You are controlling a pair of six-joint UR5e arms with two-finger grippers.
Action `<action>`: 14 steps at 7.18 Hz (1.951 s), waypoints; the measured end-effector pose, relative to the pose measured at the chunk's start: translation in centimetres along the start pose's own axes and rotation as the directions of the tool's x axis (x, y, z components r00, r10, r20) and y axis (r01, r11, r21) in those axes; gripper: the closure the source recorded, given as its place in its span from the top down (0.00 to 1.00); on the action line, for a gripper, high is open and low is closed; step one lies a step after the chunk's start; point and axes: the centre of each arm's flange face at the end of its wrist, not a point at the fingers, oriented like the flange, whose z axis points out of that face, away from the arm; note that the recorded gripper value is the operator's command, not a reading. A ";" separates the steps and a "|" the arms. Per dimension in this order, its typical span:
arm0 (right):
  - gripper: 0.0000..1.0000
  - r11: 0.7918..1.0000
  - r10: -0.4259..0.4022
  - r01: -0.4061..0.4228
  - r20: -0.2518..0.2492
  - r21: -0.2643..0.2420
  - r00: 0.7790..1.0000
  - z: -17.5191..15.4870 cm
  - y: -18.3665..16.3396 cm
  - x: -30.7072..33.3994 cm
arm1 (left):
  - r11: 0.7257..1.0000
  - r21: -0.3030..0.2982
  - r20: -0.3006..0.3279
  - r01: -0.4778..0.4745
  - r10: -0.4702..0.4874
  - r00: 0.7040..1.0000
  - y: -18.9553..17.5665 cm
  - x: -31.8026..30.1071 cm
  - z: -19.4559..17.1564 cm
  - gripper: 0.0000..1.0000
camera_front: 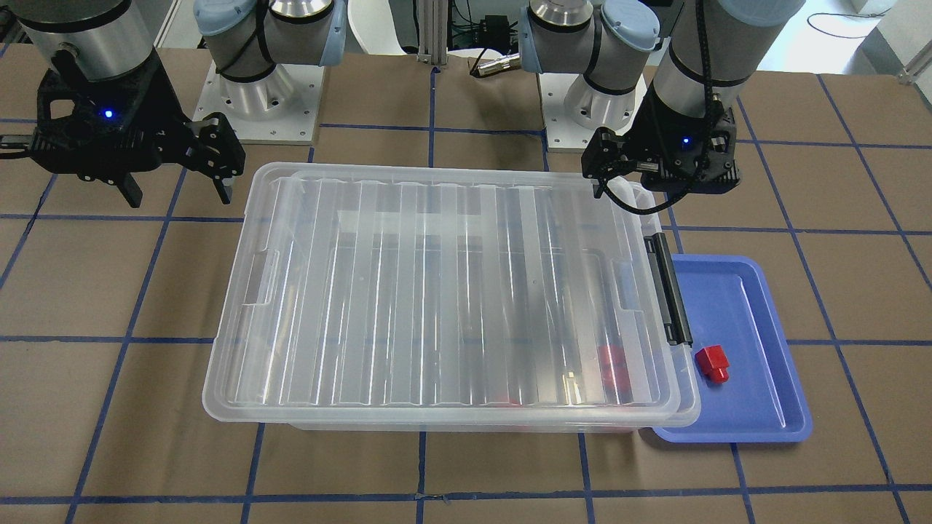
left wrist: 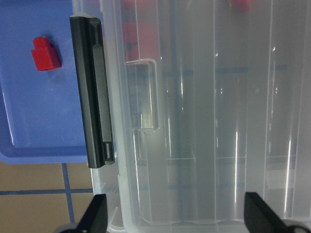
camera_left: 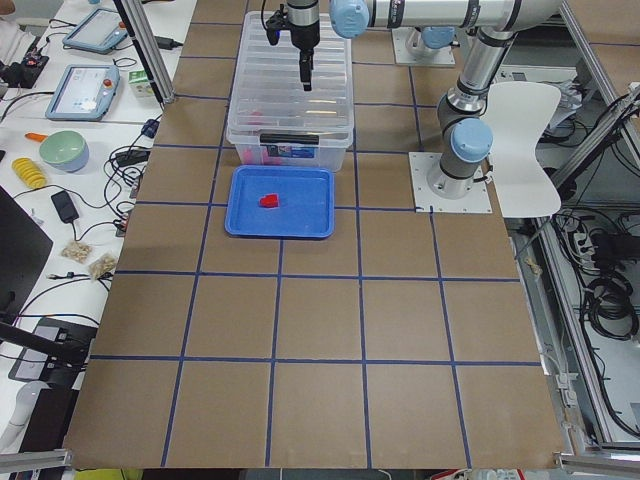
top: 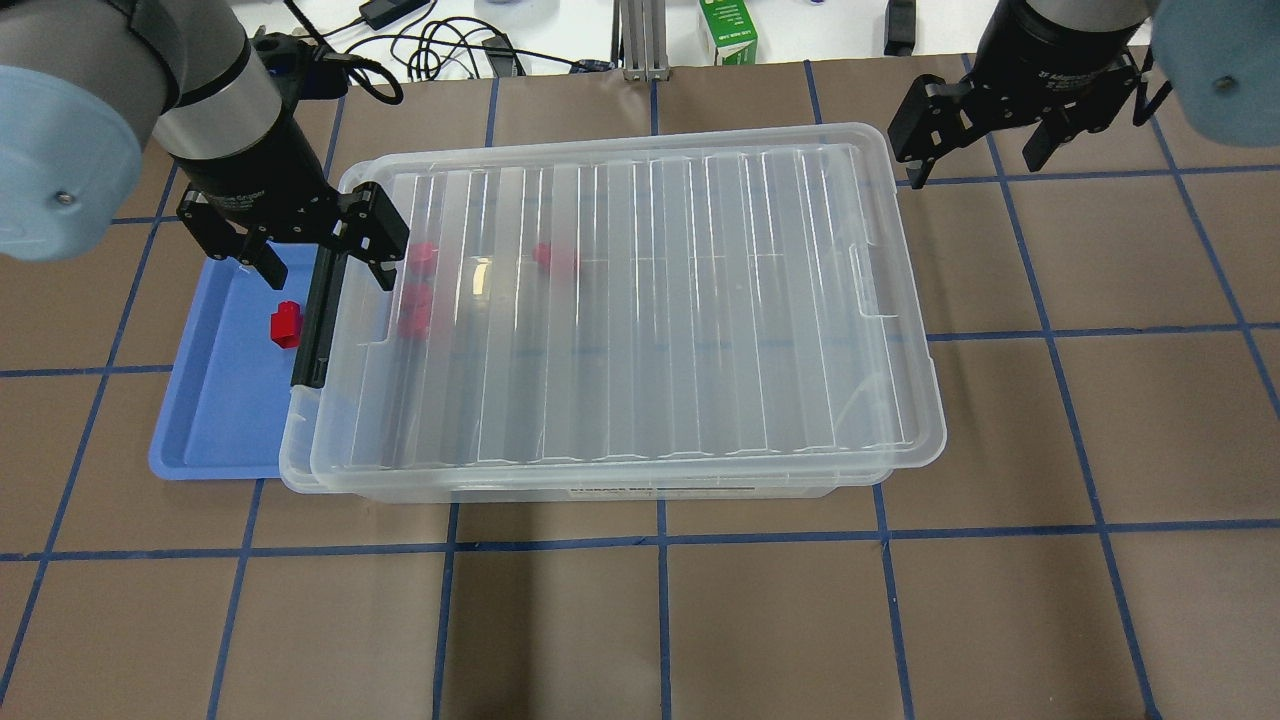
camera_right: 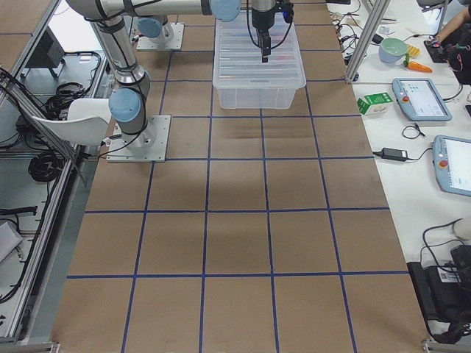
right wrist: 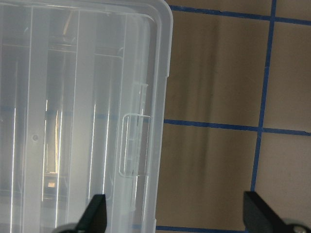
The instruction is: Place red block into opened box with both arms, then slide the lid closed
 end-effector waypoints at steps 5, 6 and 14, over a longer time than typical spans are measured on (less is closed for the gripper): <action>1.00 0.999 0.013 -0.012 0.017 -0.044 1.000 3.3 -0.7 0.0 | 1.000 0.016 -0.001 0.006 -0.006 1.000 -0.2 -0.3 -0.2 1.00; 1.00 0.997 0.014 -0.013 0.021 -0.070 1.000 6.4 -1.0 -0.1 | 1.000 0.016 -0.001 0.007 -0.007 1.000 -0.3 -0.3 -0.1 1.00; 1.00 1.000 -0.003 0.003 0.003 -0.011 1.000 16.0 0.4 -0.3 | 0.992 -0.015 -0.019 0.126 -0.126 0.992 -4.1 -15.7 3.7 1.00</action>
